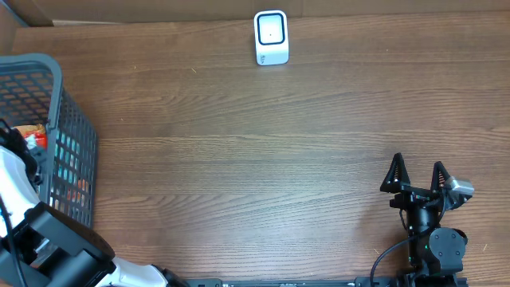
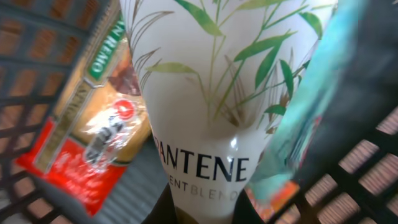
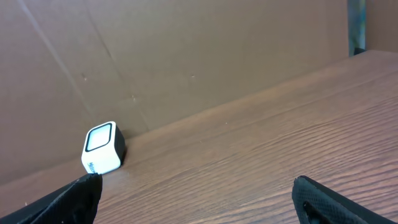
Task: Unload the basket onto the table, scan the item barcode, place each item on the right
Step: 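Lift the Pantene tube out of the basket with the left gripper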
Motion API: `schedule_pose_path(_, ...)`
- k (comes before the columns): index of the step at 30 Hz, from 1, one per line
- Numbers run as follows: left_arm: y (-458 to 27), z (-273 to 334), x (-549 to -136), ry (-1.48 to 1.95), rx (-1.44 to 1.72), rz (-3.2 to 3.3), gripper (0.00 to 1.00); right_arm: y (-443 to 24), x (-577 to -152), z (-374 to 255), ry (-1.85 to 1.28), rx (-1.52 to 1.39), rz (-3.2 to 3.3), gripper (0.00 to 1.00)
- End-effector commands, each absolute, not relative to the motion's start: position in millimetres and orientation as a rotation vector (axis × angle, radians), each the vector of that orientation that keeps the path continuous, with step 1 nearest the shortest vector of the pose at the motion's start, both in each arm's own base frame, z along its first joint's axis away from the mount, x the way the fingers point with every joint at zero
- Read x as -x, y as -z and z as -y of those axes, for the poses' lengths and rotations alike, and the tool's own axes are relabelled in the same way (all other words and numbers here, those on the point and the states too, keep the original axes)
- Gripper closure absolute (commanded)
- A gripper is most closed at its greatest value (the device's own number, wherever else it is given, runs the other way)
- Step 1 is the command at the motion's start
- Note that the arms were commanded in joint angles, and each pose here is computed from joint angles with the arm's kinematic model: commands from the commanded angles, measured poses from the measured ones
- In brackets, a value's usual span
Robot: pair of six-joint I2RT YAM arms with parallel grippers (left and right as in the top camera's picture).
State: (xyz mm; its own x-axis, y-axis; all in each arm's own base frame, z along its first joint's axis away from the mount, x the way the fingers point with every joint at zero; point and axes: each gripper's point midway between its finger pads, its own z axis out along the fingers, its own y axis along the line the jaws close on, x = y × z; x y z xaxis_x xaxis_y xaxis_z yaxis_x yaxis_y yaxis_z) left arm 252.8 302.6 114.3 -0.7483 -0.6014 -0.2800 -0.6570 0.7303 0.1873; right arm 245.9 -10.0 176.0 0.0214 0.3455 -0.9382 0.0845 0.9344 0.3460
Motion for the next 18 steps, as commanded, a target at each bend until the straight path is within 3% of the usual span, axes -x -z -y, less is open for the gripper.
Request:
schedule_pose_path(1,-104,-299,-248,-0.42,1.023,-2.725,0.96,-175,-246,11,-0.205,-0.353,-1.536,0.0)
schedule_pose_path(13,-65,-296,-245,-0.435,0.99,-2.718,0.95,-175,-246,11,-0.205,-0.353,-1.536,0.0)
schedule_pose_path(15,-64,-297,-245,-0.439,0.989,-2.711,0.82,-175,-246,11,-0.205,-0.353,-1.536,0.0)
schedule_pose_path(18,-64,-298,-246,-0.443,0.977,-2.715,0.75,-175,-246,11,-0.205,-0.353,-1.536,0.0)
